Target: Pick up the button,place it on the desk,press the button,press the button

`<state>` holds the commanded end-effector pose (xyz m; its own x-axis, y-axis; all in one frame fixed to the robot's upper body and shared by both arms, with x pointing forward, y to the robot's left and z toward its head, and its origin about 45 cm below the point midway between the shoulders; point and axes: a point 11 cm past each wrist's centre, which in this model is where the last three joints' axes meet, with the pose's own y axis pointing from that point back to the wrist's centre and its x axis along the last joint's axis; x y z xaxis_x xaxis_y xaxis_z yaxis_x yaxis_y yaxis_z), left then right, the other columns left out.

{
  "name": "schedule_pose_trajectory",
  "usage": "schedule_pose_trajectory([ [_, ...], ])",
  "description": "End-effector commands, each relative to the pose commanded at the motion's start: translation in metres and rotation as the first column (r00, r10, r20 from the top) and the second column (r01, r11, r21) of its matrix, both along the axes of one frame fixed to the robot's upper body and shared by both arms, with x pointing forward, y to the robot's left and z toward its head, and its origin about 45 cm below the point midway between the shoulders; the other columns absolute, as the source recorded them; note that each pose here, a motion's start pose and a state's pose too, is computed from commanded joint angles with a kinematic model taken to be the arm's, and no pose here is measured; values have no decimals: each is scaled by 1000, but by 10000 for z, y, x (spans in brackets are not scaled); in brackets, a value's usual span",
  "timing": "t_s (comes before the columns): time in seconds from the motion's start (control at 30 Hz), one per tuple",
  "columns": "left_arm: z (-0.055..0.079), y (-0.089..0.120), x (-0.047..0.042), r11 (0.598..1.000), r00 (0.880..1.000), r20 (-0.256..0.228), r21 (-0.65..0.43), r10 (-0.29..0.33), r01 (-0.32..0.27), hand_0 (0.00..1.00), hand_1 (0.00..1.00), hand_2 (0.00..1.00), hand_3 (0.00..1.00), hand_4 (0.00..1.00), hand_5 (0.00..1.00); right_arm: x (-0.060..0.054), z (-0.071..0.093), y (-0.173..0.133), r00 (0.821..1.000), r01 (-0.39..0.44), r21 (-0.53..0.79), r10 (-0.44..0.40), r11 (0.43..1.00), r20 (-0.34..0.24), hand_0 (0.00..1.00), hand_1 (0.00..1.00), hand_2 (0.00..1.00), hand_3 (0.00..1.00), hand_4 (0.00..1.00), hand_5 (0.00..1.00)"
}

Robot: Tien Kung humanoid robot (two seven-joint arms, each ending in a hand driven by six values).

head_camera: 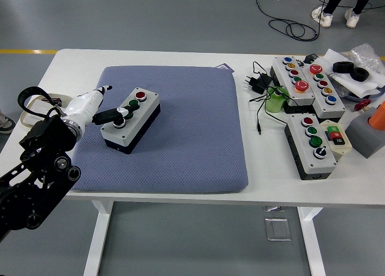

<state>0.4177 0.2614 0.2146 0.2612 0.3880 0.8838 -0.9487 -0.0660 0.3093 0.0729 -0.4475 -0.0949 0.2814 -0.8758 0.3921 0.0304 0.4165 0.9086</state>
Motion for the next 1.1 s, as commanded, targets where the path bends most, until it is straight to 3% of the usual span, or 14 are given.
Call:
schedule_pose_trajectory([
  [0.37, -112, -185, 11, 997, 1000, -13, 82, -11, 12, 998, 998, 998, 998, 998, 992, 22, 4, 1, 1000, -2, -1, 2, 1000, 2, 650, 636, 667, 582, 382, 244],
  [0.6, -225, -196, 44, 989, 999, -40, 145, 12, -6, 967, 998, 998, 998, 998, 994, 24, 5, -2, 1000, -3, -1, 3, 1000, 2, 650, 637, 666, 582, 382, 244],
  [0.93, -275, -186, 121, 975, 999, -24, 221, 44, -37, 952, 998, 998, 998, 998, 976, 39, 9, -5, 1000, -3, -2, 3, 1000, 6, 650, 638, 666, 582, 382, 244],
  [0.97, -276, -185, 123, 973, 999, -18, 227, 45, -39, 922, 998, 998, 998, 998, 875, 40, 10, -5, 1000, -3, -2, 3, 1000, 6, 650, 637, 666, 582, 381, 244],
  [1.1, -297, -188, 124, 963, 999, -6, 267, 39, -36, 922, 998, 998, 998, 998, 875, 40, 10, -6, 1000, -4, -3, 4, 1000, 5, 650, 637, 666, 582, 381, 244],
])
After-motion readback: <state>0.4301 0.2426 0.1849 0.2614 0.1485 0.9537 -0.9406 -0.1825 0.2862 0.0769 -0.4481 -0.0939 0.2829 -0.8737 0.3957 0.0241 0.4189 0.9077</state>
